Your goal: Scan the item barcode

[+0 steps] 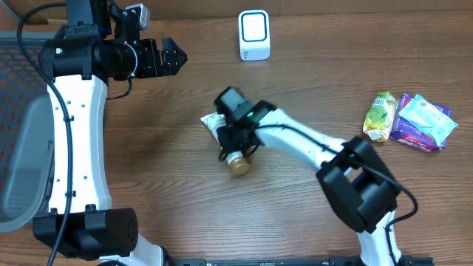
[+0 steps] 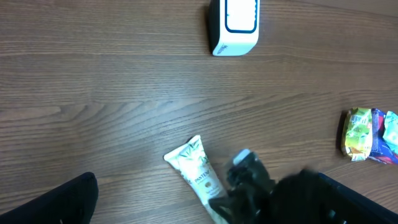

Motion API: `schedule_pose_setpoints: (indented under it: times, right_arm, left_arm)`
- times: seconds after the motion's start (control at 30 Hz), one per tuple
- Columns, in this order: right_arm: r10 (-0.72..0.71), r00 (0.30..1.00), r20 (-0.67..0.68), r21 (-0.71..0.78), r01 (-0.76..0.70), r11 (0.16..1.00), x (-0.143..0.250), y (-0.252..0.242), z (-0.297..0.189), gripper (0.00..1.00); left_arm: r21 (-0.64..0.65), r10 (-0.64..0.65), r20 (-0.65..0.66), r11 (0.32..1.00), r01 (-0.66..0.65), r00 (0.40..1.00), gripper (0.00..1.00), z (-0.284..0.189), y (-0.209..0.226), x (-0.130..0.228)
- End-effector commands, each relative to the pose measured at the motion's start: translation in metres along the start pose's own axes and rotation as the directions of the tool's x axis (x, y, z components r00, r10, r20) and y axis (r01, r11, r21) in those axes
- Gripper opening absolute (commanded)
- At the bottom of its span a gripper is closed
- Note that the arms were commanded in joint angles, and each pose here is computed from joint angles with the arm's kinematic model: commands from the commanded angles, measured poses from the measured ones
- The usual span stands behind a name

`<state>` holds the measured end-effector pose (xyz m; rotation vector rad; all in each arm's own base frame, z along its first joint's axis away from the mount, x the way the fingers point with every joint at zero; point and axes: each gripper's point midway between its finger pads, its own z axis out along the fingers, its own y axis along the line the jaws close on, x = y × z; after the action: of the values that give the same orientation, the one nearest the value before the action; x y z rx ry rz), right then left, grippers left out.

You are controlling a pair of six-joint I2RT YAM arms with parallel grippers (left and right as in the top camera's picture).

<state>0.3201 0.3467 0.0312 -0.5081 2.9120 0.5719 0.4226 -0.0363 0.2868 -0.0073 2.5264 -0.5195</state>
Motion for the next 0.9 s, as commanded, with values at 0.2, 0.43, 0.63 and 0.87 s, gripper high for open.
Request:
schedule_pose_setpoints:
  times: [0.2,0.43,0.63,0.87]
  right_arm:
    - [0.059,0.996,-0.066,-0.185,-0.071,0.98,-0.004,-0.056,-0.024,0.21]
    - [0.168,0.982,-0.082,0.069,-0.163,0.984,0.005,-0.146,-0.038,0.7]
    - [0.176,0.981,-0.085,0.229,-0.152,0.961,0.011,-0.188,-0.052,0.87]
    - [0.016,1.0,-0.017,0.308,-0.01,0.951,-0.027,-0.169,-0.092,1.0]
  left_arm:
    - [0.004,-0.001,-0.003,1.0,0.001,1.0,1.0,0.002,-0.002,0.0]
    - [0.004,-0.001,-0.003,1.0,0.001,1.0,1.0,0.002,-0.002,0.0]
    - [0.004,-0.001,-0.003,1.0,0.001,1.0,1.0,0.002,-0.002,0.0]
    - [0.004,-0.001,-0.003,1.0,0.001,1.0,0.99,0.002,-0.002,0.0]
